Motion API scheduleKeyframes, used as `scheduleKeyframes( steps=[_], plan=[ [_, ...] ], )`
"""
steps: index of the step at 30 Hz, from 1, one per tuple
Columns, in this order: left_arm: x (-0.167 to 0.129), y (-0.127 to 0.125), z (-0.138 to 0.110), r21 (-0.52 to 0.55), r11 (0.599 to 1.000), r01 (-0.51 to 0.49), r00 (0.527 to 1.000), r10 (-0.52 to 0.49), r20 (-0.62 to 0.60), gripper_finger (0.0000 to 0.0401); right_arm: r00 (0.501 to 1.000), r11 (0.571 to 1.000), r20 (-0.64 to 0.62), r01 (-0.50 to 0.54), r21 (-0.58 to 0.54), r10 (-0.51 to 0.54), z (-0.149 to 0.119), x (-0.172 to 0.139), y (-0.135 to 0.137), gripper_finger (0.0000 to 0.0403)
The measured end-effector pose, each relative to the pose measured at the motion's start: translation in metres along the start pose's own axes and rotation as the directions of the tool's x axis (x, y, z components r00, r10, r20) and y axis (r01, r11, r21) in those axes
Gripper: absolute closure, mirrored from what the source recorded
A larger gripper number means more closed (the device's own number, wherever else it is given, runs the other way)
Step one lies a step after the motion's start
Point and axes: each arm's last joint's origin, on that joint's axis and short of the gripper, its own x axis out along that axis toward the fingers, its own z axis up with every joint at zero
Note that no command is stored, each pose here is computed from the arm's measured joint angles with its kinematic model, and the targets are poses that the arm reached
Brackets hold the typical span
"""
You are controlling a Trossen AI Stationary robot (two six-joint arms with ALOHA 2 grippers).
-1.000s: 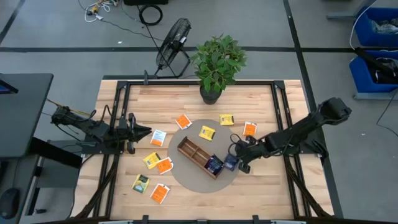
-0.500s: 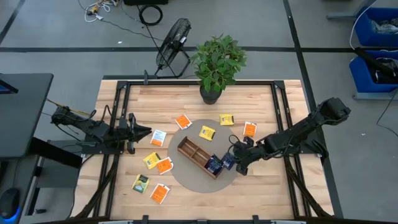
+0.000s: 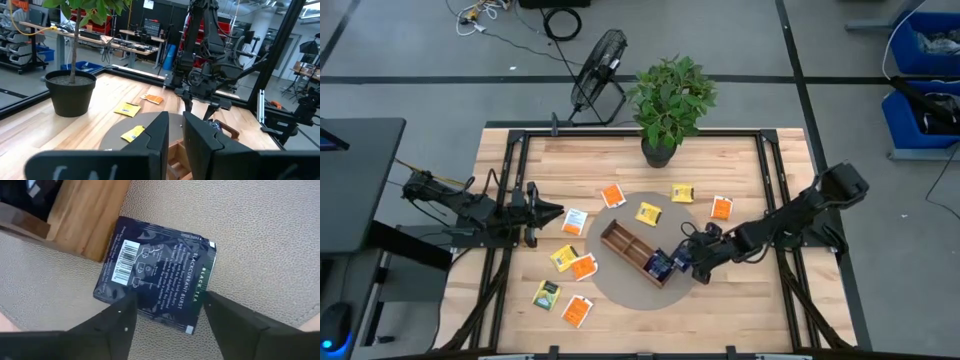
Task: Pick & Place Tea
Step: Put the black tea bag into the right section of the wooden organizer
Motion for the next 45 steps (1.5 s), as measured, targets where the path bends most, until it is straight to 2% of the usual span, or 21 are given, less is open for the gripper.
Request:
scheduleKeyframes(
  steps=[5,12,14,18,25,34,45],
  plan=[
    [0.000,0.000,0.000,0.000,1.000,0.000,1.000,0.000,0.000,0.0344,1.000,1.000,-0.001,0.022,-0.008,-0.022,-0.001,0.002,-0.001,0.0224],
    [0.000,0.000,0.000,0.000,1.000,0.000,1.000,0.000,0.000,0.0344,1.000,1.000,-0.011,0.018,-0.022,-0.018,-0.002,0.000,-0.002,0.0372],
    [0.000,0.000,0.000,0.000,1.000,0.000,1.000,0.000,0.000,0.0344,1.000,0.999,-0.015,0.012,-0.030,-0.012,-0.002,0.000,-0.002,0.0393],
    [0.000,0.000,0.000,0.000,1.000,0.000,1.000,0.000,0.000,0.0344,0.999,0.999,-0.023,0.030,-0.034,-0.031,-0.002,-0.001,-0.002,0.0398],
    [0.000,0.000,0.000,0.001,1.000,0.000,1.000,0.000,0.000,0.0344,0.972,0.971,-0.076,0.213,-0.107,-0.221,-0.002,-0.010,-0.007,0.0401],
    [0.000,0.000,0.000,0.001,1.000,0.000,1.000,0.000,0.000,0.0344,0.961,0.951,-0.047,0.263,-0.160,-0.273,0.003,-0.018,0.000,0.0402],
    [0.000,0.000,0.000,0.002,1.000,-0.004,1.000,0.004,0.001,0.0344,0.959,0.948,0.046,0.284,-0.143,-0.280,0.004,-0.039,0.003,0.0403]
  ],
)
